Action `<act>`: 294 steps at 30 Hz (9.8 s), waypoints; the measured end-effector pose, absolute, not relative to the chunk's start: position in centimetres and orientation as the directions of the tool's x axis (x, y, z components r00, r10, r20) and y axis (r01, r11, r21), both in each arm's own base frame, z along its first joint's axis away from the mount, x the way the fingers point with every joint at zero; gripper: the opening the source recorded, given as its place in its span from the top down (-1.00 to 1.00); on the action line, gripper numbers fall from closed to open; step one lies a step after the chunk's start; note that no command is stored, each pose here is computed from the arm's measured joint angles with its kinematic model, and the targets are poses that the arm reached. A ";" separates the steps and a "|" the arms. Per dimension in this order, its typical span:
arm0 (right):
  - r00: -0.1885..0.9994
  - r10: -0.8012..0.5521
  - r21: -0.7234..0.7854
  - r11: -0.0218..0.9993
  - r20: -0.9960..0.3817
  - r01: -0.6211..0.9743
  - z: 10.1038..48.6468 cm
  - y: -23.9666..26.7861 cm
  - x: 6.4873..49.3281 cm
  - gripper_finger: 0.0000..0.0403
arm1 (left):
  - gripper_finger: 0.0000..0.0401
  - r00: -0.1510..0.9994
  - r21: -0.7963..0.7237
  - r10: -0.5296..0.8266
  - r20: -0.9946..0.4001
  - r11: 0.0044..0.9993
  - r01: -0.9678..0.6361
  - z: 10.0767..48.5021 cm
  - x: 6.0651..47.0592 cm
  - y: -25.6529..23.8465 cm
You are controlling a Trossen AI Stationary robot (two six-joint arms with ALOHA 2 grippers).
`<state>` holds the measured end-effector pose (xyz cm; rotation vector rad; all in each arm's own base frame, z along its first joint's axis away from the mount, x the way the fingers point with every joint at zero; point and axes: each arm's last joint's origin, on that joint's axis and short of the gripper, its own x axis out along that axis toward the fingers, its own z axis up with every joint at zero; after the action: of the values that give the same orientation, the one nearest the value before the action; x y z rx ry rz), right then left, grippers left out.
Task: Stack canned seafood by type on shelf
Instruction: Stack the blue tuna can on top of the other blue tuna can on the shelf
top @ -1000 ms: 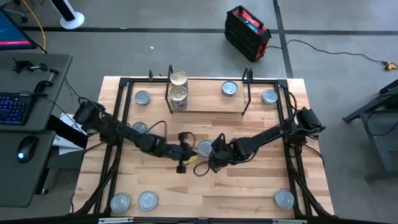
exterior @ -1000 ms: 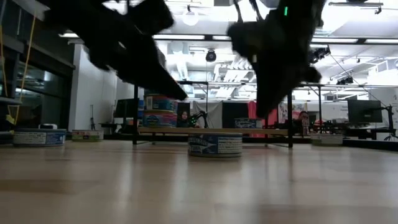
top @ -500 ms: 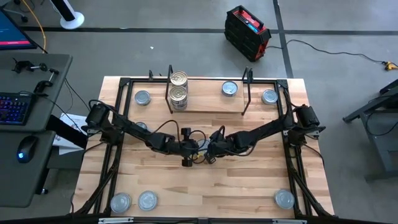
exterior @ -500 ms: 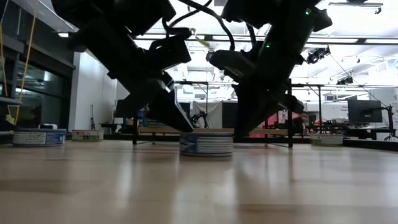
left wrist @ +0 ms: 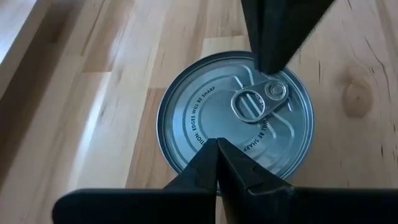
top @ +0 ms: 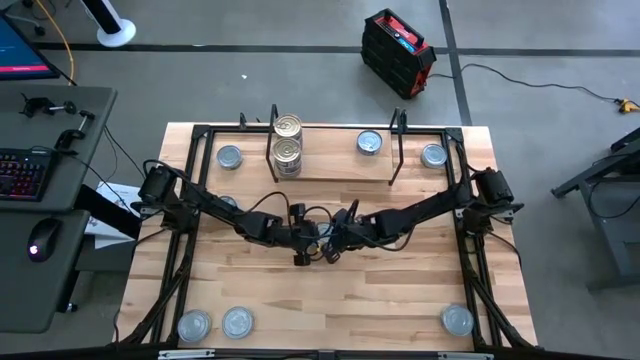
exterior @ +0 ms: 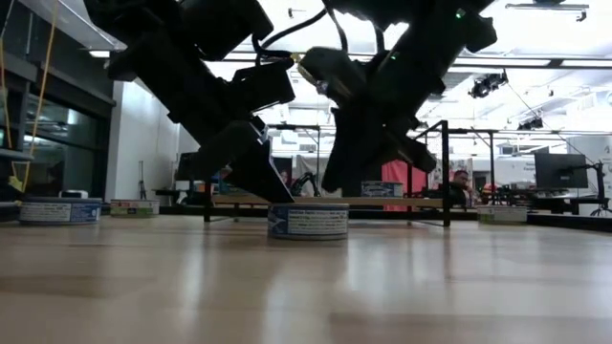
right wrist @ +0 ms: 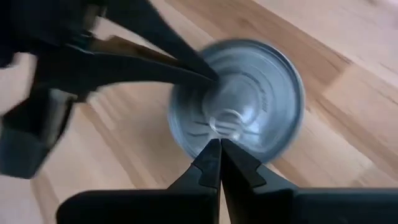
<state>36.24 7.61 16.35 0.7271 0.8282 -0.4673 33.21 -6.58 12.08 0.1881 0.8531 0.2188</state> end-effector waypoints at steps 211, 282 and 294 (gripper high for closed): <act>0.540 -0.017 0.053 0.992 -0.841 0.114 23.5 0.3 44.5 -0.49 | 1.00 0.916 -0.485 -0.057 -0.398 0.860 -0.157 24.1 16.7 -10.1; 0.522 -0.832 0.947 -0.014 -0.190 0.321 18.2 3.3 25.4 0.45 | 1.00 0.906 -0.305 0.416 -0.080 0.855 -0.419 30.7 15.2 -3.3; 0.317 -0.928 0.970 -0.136 -0.197 0.203 13.1 1.3 31.0 0.45 | 1.00 0.904 -0.295 0.411 -0.116 0.855 -0.427 30.4 16.3 -0.3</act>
<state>30.98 1.35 13.12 1.3393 -0.7420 -1.1495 16.31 -0.30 30.37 -0.3209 0.0491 0.4407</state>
